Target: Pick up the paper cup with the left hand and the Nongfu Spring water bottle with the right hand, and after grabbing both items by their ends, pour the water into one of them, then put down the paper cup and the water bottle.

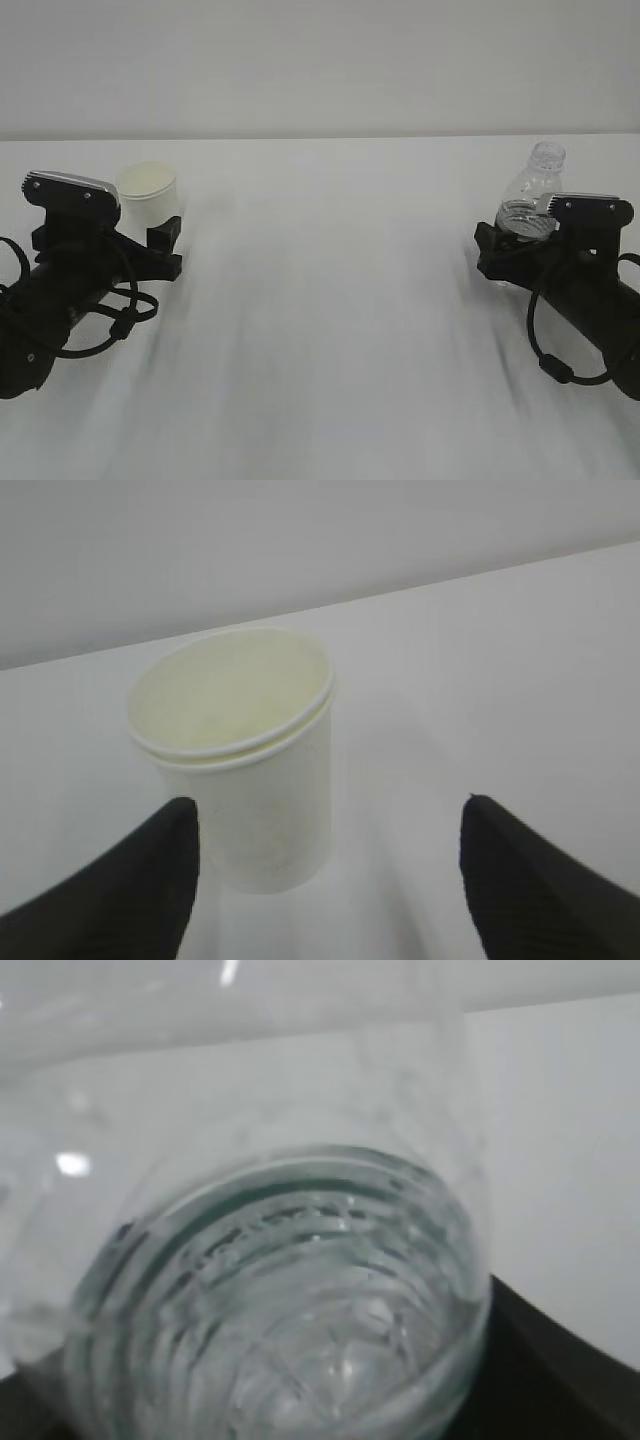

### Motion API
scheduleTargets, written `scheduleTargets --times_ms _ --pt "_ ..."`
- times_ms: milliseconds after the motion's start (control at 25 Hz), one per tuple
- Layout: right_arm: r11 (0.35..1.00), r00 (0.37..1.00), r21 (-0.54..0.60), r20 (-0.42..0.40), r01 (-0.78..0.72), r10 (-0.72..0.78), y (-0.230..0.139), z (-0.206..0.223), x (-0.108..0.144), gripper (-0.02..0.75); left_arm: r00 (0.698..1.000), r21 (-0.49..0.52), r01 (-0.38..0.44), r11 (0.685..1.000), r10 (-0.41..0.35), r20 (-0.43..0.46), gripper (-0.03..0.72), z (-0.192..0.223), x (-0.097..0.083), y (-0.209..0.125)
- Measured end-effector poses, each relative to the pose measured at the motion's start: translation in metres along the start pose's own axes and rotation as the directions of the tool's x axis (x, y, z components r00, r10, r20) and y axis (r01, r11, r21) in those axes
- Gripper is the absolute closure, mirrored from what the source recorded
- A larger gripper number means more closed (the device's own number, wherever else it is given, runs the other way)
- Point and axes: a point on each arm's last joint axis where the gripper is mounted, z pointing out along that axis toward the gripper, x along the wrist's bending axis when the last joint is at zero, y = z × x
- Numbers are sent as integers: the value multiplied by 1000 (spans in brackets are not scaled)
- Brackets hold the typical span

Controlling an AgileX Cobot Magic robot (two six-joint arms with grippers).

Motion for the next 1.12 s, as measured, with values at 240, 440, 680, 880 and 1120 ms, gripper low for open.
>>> scheduleTargets --times_ms 240,440,680,880,1120 --pt "1000 1000 0 0 0 0 0 0 0 188 1000 0 0 1000 0 0 102 0 0 0" --pt "1000 1000 -3 0 0 0 0 0 0 239 1000 0 0 1000 0 0 102 0 0 0" --pt "1000 1000 -4 -1 0 0 0 0 0 280 1000 0 0 1000 0 0 102 0 0 0" --pt "1000 1000 -4 0 13 -13 0 0 0 287 1000 0 0 1000 0 0 102 0 0 0" --pt "998 998 -3 -9 62 -62 0 0 1 288 1000 0 0 1000 0 0 102 0 0 0"
